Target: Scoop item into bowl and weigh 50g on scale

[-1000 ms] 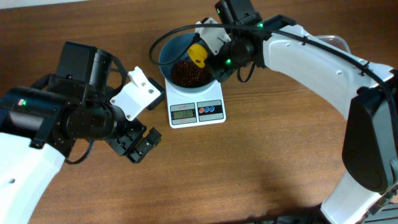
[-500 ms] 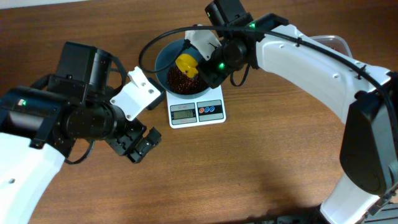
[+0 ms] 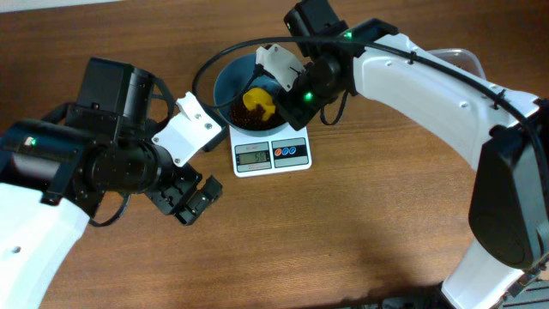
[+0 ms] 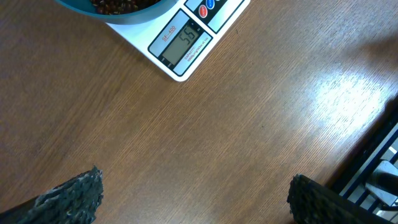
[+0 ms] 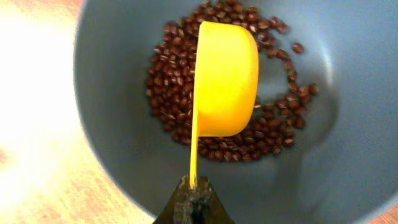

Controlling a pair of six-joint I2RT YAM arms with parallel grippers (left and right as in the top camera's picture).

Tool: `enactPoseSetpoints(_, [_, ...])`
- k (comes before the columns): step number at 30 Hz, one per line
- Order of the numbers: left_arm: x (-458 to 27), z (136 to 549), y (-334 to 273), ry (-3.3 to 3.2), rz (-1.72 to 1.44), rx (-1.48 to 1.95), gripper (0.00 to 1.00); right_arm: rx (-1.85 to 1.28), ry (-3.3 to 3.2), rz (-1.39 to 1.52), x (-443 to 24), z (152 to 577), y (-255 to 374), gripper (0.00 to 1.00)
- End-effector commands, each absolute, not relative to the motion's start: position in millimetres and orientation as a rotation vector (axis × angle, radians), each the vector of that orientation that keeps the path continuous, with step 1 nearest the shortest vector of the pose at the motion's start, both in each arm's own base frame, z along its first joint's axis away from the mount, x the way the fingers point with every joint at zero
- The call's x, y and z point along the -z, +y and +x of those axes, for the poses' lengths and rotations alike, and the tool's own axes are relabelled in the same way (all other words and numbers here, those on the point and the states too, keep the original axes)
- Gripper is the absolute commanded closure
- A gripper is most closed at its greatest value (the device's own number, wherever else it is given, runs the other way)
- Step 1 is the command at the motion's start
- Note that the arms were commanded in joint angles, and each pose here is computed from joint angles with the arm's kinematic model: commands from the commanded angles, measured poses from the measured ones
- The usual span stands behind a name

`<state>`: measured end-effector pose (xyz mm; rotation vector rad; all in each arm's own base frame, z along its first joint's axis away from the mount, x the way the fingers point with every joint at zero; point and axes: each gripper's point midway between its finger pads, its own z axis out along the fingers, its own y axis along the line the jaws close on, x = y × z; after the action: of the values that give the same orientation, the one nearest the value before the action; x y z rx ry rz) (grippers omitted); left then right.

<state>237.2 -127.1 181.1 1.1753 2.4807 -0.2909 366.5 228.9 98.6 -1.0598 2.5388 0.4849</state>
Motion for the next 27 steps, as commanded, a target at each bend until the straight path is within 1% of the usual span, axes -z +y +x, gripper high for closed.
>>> enactPoseSetpoints(1, [-181, 238, -127, 2.473, 1.193, 0.284, 0.01, -0.685, 2.473, -1.041, -119, 368, 235, 0.96])
enactPoseSetpoints(2, [-181, 238, -127, 2.473, 1.193, 0.284, 0.01, -0.817, 2.451, -0.992, -127, 369, 233, 0.96])
enactPoseSetpoints(4, [-181, 238, -127, 2.473, 1.193, 0.284, 0.01, -0.992, 2.441, -0.852, -141, 376, 222, 0.96])
enactPoseSetpoints(6, [-181, 238, -127, 2.473, 1.193, 0.284, 0.01, -1.134, 2.401, -0.771, -155, 379, 213, 0.96])
enactPoseSetpoints(10, [-181, 238, -127, 2.473, 1.192, 0.284, 0.01, -1.222, 2.387, -0.683, -163, 383, 202, 0.96])
enactPoseSetpoints(17, [-181, 238, -127, 2.473, 1.192, 0.284, 0.01, -1.214, 2.343, -0.685, -168, 392, 203, 0.96])
enactPoseSetpoints(23, [-181, 238, -127, 2.473, 1.192, 0.284, 0.01, -1.029, 2.352, -0.683, -159, 411, 193, 0.96])
enactPoseSetpoints(27, [-181, 238, -127, 2.473, 1.193, 0.284, 0.01, -0.994, 2.369, -0.675, -153, 415, 191, 0.96])
